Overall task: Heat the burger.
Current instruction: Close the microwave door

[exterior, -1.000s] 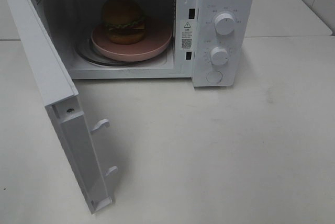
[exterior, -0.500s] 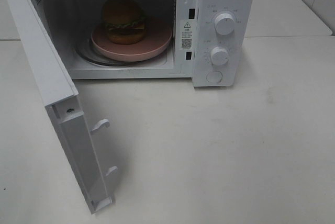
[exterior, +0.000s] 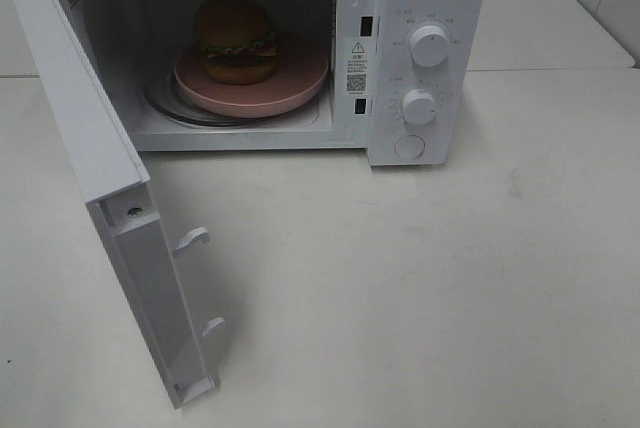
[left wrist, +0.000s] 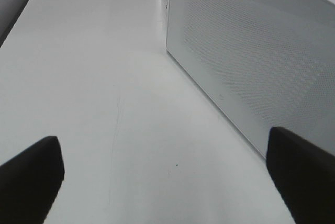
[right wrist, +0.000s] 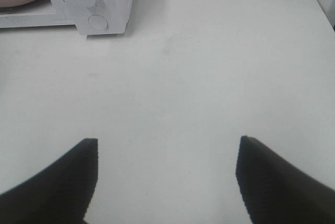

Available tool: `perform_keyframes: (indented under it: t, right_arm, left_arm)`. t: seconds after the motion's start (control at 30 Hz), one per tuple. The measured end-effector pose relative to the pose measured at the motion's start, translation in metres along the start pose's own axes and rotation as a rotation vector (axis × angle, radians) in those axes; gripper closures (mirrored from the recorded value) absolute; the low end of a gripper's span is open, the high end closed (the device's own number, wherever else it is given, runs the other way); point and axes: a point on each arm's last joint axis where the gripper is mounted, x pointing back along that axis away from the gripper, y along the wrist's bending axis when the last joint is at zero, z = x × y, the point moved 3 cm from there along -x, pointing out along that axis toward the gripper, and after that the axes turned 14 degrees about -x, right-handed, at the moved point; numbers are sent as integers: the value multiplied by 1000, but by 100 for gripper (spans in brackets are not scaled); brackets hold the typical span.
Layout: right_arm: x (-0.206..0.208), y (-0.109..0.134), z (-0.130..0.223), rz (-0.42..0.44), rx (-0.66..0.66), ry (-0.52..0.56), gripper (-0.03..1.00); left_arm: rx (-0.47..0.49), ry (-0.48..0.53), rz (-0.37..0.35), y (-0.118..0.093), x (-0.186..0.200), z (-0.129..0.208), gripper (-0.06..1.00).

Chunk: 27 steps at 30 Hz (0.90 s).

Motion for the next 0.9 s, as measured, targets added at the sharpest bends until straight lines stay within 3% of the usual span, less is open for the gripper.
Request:
perform_keyframes:
  t: [0.57,0.9]
  right_arm:
    - [0,0,0,0,0,0,24]
    - [0,0,0,0,0,-1,24]
  left_arm:
    - [1,-1,2,0,0,0,-3]
    - [37,63,79,-2,-17,-14,0]
